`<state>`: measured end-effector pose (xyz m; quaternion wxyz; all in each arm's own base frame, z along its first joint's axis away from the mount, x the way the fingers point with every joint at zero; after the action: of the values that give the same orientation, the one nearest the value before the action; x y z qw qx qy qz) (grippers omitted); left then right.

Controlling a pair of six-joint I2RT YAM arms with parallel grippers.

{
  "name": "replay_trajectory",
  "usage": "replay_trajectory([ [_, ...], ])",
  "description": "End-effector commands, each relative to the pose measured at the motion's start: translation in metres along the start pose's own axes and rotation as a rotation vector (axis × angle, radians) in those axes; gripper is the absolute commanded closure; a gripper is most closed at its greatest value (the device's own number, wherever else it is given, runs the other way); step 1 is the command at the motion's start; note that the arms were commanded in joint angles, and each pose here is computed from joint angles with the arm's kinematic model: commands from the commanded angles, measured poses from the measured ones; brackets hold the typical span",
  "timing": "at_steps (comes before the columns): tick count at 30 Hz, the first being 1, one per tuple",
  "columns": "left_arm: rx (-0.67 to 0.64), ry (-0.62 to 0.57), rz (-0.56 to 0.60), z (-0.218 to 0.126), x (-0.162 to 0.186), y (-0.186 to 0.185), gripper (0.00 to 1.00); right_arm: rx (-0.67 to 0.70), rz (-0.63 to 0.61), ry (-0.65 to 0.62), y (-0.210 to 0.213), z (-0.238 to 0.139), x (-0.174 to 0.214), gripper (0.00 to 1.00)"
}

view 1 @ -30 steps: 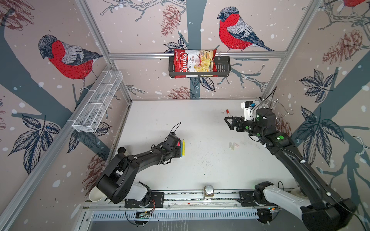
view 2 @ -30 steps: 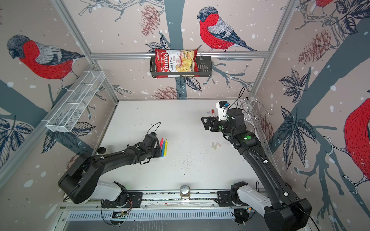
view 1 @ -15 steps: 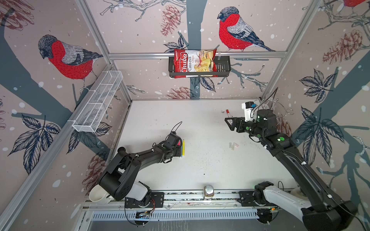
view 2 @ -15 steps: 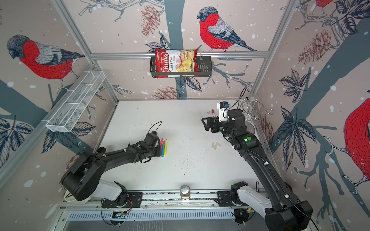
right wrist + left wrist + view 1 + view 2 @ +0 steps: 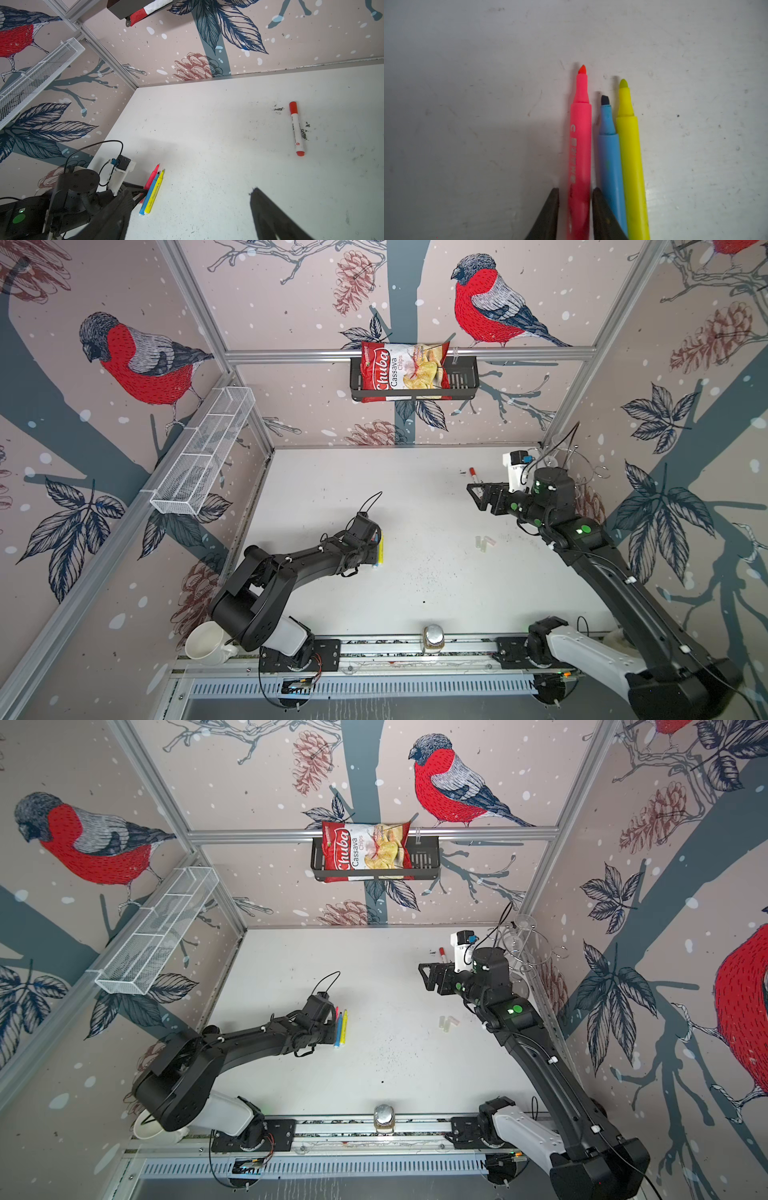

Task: Insert the pens into the pen caps
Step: 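Lift the pink highlighter upright with the left gripper while the right gripper approaches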

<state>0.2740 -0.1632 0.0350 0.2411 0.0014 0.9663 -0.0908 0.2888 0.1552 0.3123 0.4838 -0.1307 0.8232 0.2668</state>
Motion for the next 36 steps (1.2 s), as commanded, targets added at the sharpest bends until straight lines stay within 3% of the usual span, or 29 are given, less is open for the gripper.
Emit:
replay_trajectory([
  [1,-0.080,0.109,0.032,0.003,0.025,0.013,0.70,0.003,-0.004,-0.039,0.001,-0.003,-0.008,0.11],
  [24,-0.110,0.120,0.068,0.001,0.031,0.013,0.82,0.007,-0.006,-0.066,0.003,-0.013,-0.012,0.11],
  [30,-0.037,0.041,0.044,-0.016,0.014,0.001,0.83,0.001,-0.003,-0.055,0.004,-0.013,-0.010,0.10],
  [36,0.086,-0.112,0.008,-0.050,-0.012,-0.013,0.83,-0.043,-0.004,-0.034,0.010,-0.010,-0.004,0.11],
])
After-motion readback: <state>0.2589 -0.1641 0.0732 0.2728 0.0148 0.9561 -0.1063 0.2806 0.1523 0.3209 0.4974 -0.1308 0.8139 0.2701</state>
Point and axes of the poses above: each gripper's point midway between its finger pads, its own z axis out along the fingers, its own y axis along the line the jaws close on, x = y × z, the point moved 2 cm from there along -z, back along the fingers, and after that the axes turned 5 degrees about -z, right-handed, at the moved point
